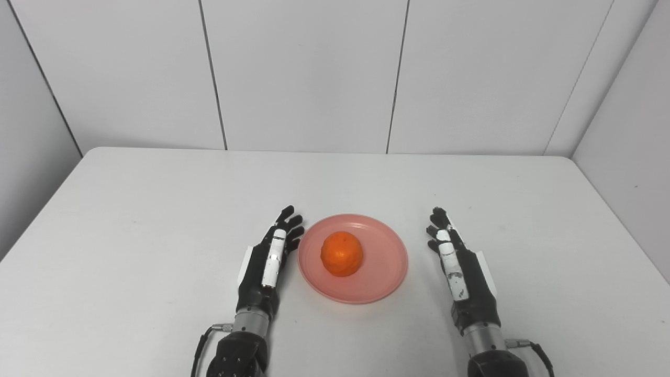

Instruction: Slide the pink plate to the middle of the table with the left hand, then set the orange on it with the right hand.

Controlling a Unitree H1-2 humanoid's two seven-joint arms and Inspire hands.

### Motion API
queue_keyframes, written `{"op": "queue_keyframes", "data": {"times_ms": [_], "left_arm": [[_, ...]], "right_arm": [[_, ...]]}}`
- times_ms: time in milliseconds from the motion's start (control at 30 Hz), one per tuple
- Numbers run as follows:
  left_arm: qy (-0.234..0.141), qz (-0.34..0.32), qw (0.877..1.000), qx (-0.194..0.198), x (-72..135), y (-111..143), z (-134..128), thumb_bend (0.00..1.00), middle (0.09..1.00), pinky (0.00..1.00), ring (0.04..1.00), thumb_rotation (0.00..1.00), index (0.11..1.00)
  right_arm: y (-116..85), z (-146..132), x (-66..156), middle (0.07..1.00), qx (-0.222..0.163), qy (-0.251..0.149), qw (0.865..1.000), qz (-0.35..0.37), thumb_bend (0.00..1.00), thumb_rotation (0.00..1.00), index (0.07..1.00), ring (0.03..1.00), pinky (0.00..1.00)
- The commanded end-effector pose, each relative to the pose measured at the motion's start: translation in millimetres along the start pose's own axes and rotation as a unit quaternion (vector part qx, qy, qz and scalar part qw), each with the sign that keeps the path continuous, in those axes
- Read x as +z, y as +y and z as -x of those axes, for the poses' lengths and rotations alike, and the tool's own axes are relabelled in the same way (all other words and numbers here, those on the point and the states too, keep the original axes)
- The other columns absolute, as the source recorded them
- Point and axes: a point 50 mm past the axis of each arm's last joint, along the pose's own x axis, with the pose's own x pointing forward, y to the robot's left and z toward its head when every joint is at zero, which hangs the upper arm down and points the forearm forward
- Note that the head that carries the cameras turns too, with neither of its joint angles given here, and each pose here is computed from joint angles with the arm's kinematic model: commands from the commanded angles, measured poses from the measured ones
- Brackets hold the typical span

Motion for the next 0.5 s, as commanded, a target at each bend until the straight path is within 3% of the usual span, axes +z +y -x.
{"op": "queue_keyframes", "data": {"times_ms": [0, 467], "left_arm": [[-0.012, -0.004, 1.000, -0.001, 8.2, -0.5, -8.1, 0.37, 0.880, 0.86, 0.867, 1.00, 0.873], [-0.012, -0.010, 1.000, -0.001, 6.6, 0.1, -14.0, 0.36, 0.874, 0.85, 0.859, 1.00, 0.867]], "right_arm": [[4.6, -6.0, 10.5, 0.937, -0.002, -0.033, 0.999, -0.012, 0.36, 1.00, 0.921, 0.922, 0.92], [6.0, -8.5, 8.7, 0.923, -0.003, -0.041, 0.999, -0.023, 0.30, 1.00, 0.912, 0.912, 0.91]]}}
